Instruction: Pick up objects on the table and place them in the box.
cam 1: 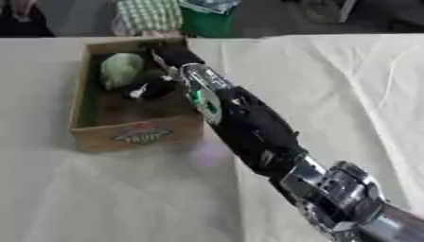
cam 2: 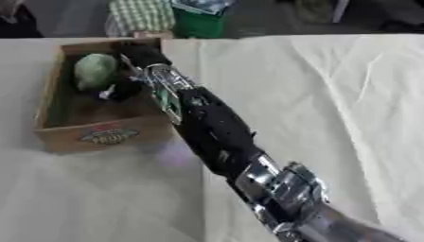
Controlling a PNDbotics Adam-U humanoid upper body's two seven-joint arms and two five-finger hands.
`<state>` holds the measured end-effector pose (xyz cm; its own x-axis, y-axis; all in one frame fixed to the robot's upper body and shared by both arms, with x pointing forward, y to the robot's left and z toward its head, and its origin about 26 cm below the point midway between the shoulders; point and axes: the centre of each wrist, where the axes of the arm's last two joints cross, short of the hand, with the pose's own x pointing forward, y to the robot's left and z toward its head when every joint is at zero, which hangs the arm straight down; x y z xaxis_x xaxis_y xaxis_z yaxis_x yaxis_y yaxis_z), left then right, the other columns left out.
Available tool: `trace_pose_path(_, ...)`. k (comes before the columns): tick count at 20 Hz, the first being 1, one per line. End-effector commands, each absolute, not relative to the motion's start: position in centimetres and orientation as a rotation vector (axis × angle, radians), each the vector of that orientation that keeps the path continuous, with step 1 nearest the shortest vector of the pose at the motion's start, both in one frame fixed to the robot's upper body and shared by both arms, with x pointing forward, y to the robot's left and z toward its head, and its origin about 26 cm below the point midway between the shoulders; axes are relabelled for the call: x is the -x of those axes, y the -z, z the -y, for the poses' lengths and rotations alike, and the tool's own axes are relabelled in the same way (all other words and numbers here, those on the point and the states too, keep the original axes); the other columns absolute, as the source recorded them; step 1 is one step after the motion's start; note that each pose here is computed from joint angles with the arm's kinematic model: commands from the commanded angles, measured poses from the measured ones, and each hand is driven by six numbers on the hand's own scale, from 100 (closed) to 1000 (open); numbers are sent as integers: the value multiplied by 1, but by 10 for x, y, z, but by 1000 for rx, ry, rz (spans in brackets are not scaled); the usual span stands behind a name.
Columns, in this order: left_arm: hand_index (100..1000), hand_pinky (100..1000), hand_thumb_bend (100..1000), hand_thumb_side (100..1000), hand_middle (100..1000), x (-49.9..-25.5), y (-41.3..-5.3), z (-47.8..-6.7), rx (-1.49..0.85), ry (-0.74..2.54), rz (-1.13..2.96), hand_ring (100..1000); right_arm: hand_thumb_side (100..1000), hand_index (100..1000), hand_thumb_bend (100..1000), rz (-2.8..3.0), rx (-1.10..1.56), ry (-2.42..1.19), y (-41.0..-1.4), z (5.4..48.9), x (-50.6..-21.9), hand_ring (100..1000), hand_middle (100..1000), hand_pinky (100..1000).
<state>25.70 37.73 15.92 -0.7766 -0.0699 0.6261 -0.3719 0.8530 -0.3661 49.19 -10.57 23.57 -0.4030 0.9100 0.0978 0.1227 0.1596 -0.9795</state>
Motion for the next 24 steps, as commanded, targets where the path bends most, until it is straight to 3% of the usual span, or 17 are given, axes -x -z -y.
trace_pose_path(1, 690, 749, 100, 565, 520, -255, -167, -379, -330, -619, 2431, 539, 613, 995, 608, 1764, 1047, -1267, -274, 111, -488, 830, 710, 873)
trace_pose_path(12, 691, 747, 100, 567, 520, -253, -168, -382, -360, -618, 2433, 539, 621, 959, 483, 1973, 1096, -1116, -360, 161, -453, 811, 689, 879)
trace_pose_path(17, 691, 747, 100, 567, 520, -252, -168, -383, -374, -623, 2434, 539, 587, 923, 319, 2070, 1141, -1034, -384, 194, -432, 798, 667, 879)
trace_pose_path(21, 691, 747, 100, 567, 520, -252, -169, -385, -386, -627, 2434, 539, 544, 907, 100, 2147, 1197, -981, -393, 222, -414, 787, 656, 876)
trace_pose_path(24, 691, 746, 100, 567, 520, -251, -169, -385, -394, -630, 2436, 539, 555, 890, 100, 2188, 1233, -934, -393, 242, -401, 779, 650, 874)
